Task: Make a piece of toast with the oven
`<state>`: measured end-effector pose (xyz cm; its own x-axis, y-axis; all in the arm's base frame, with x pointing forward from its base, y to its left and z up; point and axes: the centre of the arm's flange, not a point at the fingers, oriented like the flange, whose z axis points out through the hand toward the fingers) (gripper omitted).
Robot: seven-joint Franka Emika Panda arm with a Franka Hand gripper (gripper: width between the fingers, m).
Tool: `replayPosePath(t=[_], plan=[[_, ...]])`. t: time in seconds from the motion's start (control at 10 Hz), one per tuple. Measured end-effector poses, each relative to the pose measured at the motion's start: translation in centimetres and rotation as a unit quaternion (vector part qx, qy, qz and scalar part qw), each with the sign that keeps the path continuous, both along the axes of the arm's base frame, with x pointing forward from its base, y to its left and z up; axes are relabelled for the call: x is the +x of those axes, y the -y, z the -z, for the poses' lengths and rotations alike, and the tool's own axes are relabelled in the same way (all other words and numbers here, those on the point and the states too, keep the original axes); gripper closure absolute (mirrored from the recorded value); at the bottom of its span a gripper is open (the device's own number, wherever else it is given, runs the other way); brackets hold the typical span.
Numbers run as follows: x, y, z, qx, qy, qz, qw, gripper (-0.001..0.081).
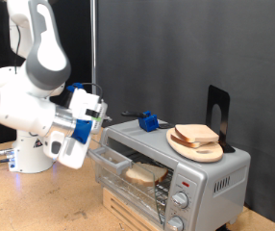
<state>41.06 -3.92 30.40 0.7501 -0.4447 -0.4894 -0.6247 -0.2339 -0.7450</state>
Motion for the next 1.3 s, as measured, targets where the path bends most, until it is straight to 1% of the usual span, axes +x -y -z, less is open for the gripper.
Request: replayPosePath(t=[0.2, 0.6, 0.8, 1.0, 1.3], plan=[[0.0, -1.0, -0.5, -0.014, -0.009, 0.018, 0.9997, 0.0006], [0.0, -1.4, -0.7, -0.009, -0.009, 0.012, 0.9998, 0.0006], [-0.2, -1.9, -0.8, -0.004, 0.006, -0.009, 0.9999, 0.0006], [-0.6, -2.7, -1.0, -0.008, 0.018, -0.023, 0.9995, 0.0006], [-1.9, -3.6, -1.1, -0.015, 0.022, -0.029, 0.9992, 0.0006]])
